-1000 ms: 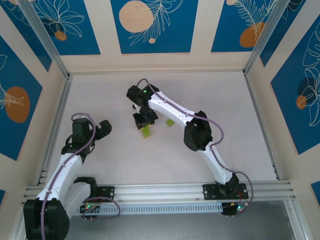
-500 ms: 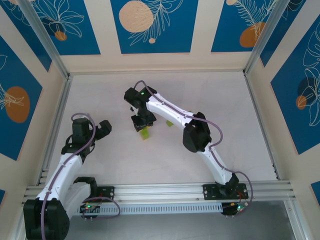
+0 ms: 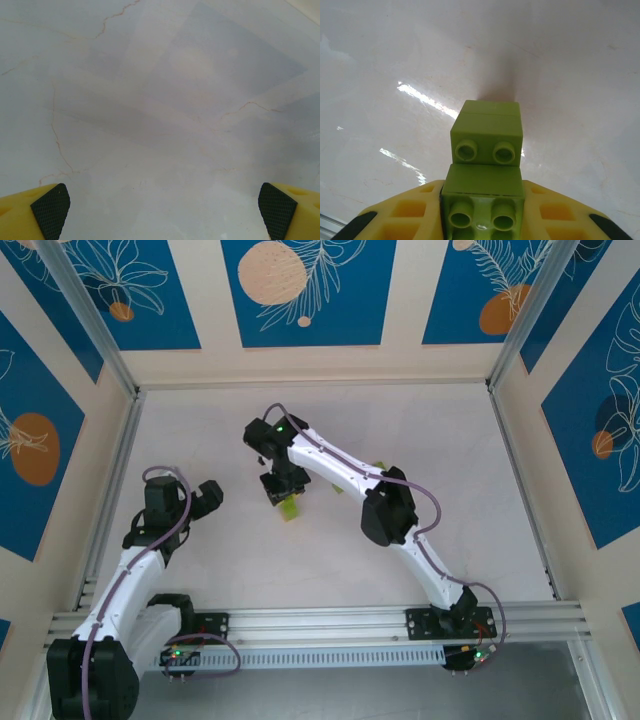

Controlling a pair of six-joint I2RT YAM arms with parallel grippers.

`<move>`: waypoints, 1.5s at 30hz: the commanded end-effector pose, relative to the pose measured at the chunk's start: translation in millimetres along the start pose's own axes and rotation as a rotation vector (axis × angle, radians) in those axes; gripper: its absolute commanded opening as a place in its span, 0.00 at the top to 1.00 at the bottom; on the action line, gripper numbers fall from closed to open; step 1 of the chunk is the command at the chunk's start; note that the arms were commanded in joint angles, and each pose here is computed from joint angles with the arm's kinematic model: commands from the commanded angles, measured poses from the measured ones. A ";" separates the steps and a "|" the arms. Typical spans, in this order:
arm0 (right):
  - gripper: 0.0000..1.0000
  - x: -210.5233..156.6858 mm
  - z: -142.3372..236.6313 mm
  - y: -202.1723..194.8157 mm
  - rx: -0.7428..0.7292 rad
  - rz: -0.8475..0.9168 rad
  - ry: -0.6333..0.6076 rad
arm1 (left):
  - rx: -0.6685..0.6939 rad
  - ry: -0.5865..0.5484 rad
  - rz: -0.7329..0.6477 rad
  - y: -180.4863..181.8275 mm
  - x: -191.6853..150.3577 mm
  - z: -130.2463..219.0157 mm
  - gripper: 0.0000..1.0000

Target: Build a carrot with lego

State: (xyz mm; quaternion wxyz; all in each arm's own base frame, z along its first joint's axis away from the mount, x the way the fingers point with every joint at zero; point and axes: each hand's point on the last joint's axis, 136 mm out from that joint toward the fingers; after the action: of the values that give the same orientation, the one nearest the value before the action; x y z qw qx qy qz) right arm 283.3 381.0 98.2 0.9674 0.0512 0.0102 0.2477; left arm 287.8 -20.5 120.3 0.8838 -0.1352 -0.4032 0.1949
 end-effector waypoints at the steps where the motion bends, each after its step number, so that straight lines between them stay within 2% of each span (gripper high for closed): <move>1: 0.72 -21.2 -35.1 7.4 -0.033 0.019 0.130 | -0.017 -0.022 -0.016 -3.3 4.7 2.3 0.01; 11: 0.72 -35.1 -61.7 0.0 -0.101 0.025 0.195 | -0.015 -0.021 -0.016 -2.7 3.9 2.0 0.01; 23: 0.72 -57.7 -111.2 -2.3 -0.064 0.023 0.292 | -0.017 -0.025 -0.016 -3.2 4.7 2.0 0.01; 28: 0.72 -38.5 -79.8 -6.1 -0.061 0.060 0.217 | -0.025 -0.023 -0.017 -5.2 5.8 1.5 0.01; 31: 0.72 -16.9 -38.3 -6.2 -0.057 0.156 0.116 | -0.037 -0.023 -0.020 -7.6 6.4 1.1 0.01; 36: 0.71 1.4 13.3 -6.3 -0.076 0.383 -0.017 | -0.169 -0.031 -0.055 -30.6 5.8 5.0 0.01; 41: 0.70 5.3 16.9 -19.8 -0.108 0.561 -0.019 | -0.340 -0.030 -0.123 -62.3 0.0 13.0 0.01; 45: 0.70 14.2 14.2 -32.2 -0.052 0.603 -0.031 | -0.407 -0.043 -0.181 -76.2 -8.5 25.0 0.01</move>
State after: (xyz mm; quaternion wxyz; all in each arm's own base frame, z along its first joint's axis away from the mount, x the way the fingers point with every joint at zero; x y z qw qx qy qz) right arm 304.9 370.8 102.7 0.8869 0.0139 -0.0308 0.4607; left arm 288.4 -69.7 146.3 0.8605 -0.2392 -0.4406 0.0902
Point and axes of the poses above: each hand's point on the last joint's axis, 136 mm out from that joint toward the fingers, its own z axis back along the fingers, its own y axis along the line the jaws close on, x = y × z, and after that the axes turned 1 degree about -z, right-handed
